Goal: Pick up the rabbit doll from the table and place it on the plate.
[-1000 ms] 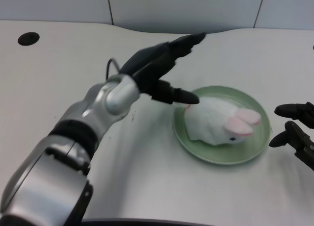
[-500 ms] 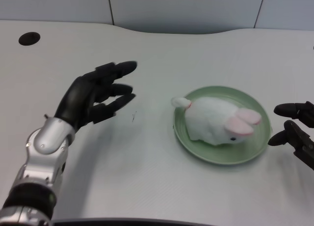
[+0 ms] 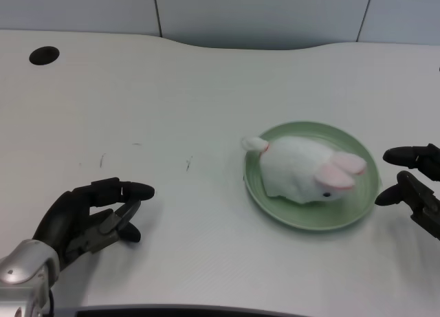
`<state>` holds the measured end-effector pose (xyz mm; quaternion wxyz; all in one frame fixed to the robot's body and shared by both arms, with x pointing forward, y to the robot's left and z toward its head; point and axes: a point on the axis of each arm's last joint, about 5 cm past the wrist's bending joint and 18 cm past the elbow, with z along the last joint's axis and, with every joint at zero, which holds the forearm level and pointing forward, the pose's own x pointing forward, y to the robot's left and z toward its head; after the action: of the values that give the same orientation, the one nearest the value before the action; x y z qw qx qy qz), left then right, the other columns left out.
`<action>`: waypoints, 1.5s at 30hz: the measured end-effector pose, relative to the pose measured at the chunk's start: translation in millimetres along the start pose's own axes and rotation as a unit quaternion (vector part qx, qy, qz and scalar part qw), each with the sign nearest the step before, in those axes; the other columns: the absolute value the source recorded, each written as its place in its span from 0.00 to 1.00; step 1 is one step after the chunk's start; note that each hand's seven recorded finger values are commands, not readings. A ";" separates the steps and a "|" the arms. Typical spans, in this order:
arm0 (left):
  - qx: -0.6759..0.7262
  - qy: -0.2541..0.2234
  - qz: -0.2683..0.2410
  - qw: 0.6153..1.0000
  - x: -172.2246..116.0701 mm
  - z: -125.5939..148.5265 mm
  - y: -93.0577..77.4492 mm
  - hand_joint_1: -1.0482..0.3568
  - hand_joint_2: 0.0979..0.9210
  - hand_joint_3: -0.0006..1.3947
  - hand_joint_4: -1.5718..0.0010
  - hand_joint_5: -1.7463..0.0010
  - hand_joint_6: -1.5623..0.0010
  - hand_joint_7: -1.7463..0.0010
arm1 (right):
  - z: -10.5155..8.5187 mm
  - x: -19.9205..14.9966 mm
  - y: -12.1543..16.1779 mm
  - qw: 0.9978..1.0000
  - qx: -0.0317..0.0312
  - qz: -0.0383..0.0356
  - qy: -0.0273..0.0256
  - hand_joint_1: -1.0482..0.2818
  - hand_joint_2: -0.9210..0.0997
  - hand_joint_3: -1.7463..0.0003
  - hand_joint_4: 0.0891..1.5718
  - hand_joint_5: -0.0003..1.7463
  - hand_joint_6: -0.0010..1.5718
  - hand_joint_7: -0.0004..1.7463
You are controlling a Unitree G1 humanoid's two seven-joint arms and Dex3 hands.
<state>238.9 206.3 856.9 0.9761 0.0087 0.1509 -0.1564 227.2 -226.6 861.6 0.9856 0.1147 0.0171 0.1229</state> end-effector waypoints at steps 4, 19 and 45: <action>-0.010 0.000 -0.005 1.000 -1.0 -1.7 1.3 0.31 1.00 0.42 0.64 0.03 0.63 0.29 | 0.8 1.4 -0.7 1.000 0.001 -0.001 -0.001 0.57 0.00 0.69 0.15 0.88 0.21 0.62; -0.032 -0.011 -0.010 0.999 17.8 -2.0 1.1 0.33 1.00 0.41 0.59 0.00 0.69 0.04 | 3.2 13.7 -13.5 1.000 0.008 -0.013 0.004 0.56 0.00 0.70 0.16 0.86 0.20 0.61; -0.024 -0.023 -0.005 0.999 21.1 -4.6 2.2 0.33 1.00 0.41 0.60 0.00 0.70 0.07 | 6.2 18.5 -14.1 1.000 -0.001 -0.008 0.004 0.56 0.00 0.70 0.17 0.86 0.21 0.62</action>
<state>257.3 202.3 846.2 0.9784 -0.0196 0.1319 -0.1579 248.9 -236.7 864.3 0.9865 0.1135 0.0216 0.1158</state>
